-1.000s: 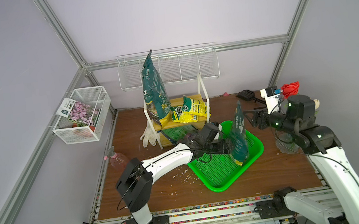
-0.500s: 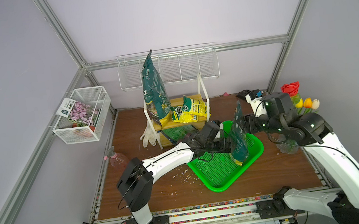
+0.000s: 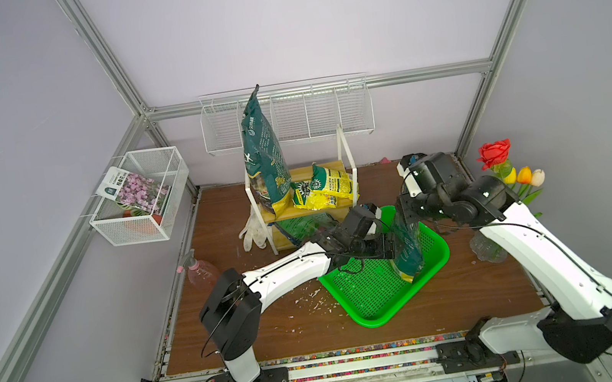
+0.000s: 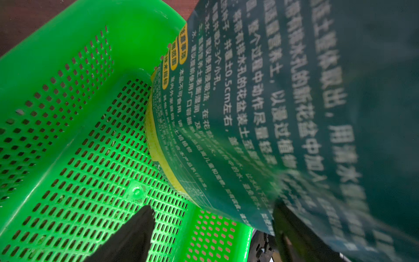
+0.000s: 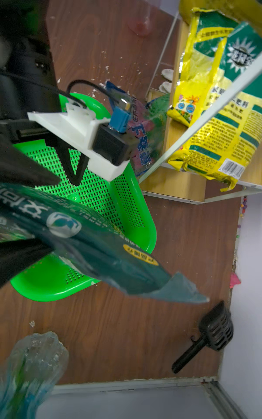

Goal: Take down the fertilizer bag from the shelf
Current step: Place the fertilizer bag in the storage box.

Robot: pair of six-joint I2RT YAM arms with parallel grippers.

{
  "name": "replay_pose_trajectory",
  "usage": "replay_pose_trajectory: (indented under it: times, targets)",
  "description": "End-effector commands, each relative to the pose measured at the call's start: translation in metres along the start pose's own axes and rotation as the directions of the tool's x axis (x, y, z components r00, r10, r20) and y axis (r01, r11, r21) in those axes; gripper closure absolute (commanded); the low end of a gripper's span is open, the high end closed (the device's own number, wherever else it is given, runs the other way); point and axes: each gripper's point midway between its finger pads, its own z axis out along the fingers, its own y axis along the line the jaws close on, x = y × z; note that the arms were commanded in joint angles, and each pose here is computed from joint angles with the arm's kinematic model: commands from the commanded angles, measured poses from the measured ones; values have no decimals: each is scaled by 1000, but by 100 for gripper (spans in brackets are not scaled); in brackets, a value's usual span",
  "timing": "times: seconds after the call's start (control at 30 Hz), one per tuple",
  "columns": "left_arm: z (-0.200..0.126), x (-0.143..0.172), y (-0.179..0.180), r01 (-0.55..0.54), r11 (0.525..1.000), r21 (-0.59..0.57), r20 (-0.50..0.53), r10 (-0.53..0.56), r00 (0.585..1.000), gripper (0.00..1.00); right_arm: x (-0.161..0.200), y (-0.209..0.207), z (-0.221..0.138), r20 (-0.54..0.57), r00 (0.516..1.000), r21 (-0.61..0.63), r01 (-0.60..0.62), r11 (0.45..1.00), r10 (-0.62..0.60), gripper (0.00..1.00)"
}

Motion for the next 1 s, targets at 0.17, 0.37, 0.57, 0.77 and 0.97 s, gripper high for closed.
replay_pose_trajectory:
  times: [0.17, 0.37, 0.57, 0.77, 0.97]
  targets:
    - [-24, 20, 25, -21, 995, -98, 11, 22, 1000, 12, -6, 4, 0, 8, 999, -7, 42, 999, -42, 100]
    - [-41, 39, 72, 97, 971, -217, 32, -92, 995, 12, -44, 40, -30, 173, 962, -179, 242, 954, -211, 100]
    - [-47, 47, 89, 120, 961, -250, 27, -117, 993, 12, -60, 60, -62, 334, 851, -220, 489, 844, -406, 100]
    - [-44, 54, 93, 131, 957, -257, 8, -133, 991, 11, -46, 47, -49, 291, 798, -176, 588, 790, -529, 100]
    - [-45, 60, 97, 125, 953, -277, -11, -133, 991, 12, -45, 26, -45, 300, 788, -165, 598, 784, -538, 100]
